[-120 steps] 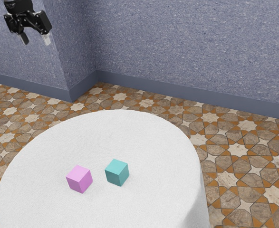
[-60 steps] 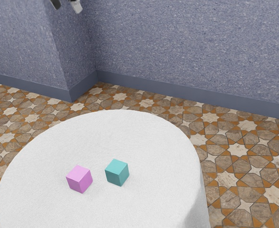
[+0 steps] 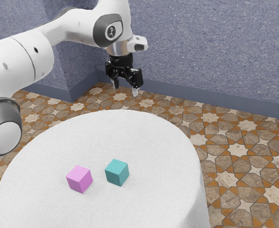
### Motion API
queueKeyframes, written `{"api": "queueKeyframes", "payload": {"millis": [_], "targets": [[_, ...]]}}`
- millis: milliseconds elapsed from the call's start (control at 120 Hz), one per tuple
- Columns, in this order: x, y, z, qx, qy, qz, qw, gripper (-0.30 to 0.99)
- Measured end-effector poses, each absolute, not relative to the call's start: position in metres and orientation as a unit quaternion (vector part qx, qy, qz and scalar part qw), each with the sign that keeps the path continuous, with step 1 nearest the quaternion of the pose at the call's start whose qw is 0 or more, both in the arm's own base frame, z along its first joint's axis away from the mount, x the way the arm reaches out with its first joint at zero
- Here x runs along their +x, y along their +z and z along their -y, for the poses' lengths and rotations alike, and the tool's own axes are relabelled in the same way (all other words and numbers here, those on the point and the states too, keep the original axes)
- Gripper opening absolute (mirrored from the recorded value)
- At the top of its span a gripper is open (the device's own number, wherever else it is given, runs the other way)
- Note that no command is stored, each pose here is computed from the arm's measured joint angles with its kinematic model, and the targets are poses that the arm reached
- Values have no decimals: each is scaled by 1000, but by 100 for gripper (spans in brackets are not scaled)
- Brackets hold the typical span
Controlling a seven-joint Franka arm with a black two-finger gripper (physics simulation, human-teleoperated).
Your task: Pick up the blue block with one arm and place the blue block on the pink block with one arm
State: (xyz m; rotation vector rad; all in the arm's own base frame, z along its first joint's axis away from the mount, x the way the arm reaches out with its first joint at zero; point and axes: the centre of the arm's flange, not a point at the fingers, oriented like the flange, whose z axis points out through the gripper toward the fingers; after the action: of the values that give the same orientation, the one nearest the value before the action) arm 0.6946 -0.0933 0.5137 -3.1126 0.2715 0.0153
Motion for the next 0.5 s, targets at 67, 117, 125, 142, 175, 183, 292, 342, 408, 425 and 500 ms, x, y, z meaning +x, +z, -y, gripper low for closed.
{"api": "queueKeyframes", "payload": {"millis": [67, 117, 125, 142, 175, 183, 292, 342, 408, 425, 500], "targets": [[700, 488, 93, -996, 13, -83, 8, 67], [704, 470, 94, -997, 18, -80, 6, 67], [705, 467, 94, -997, 18, -80, 5, 67], [705, 462, 94, -997, 20, -79, 4, 67], [705, 450, 93, -997, 25, -76, 1, 67], [704, 448, 92, -997, 27, -75, 0, 67], [686, 415, 78, -997, 42, -60, -11, 67], [681, 403, 75, -997, 42, -55, -13, 67], [676, 386, 72, -998, 40, -50, -14, 67], [673, 382, 71, -998, 40, -49, -15, 67], [664, 366, 68, -998, 34, -45, -16, 67]]}}
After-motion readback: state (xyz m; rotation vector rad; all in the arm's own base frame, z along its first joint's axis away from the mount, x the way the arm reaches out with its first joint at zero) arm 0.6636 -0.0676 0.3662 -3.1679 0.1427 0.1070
